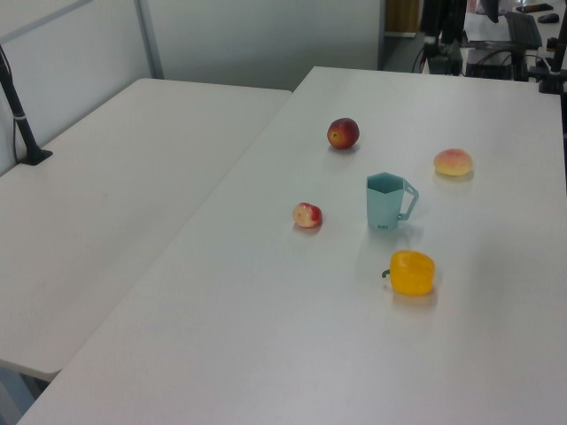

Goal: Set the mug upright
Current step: 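Open the gripper and raise it away from the mug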

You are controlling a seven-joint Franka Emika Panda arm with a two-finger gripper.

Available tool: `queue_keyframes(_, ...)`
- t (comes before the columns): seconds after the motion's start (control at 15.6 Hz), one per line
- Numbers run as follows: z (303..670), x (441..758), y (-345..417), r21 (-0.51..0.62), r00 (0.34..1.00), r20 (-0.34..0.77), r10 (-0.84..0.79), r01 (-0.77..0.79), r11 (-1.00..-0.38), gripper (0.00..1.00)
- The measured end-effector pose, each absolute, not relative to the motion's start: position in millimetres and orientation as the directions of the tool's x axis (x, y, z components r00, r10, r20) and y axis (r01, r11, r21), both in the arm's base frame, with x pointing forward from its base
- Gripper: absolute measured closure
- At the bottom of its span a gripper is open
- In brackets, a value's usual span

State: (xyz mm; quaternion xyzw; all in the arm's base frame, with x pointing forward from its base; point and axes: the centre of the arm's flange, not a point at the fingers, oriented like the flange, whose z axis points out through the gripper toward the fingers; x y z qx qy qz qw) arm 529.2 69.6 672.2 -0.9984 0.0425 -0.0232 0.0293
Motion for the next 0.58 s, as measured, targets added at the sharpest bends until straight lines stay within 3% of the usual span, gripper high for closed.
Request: queue_keyframes(0.58, 657.5, 538.6, 13.2, -0.084, 0.991, 0.095, 0.093, 0.101, -0.991, 0.00)
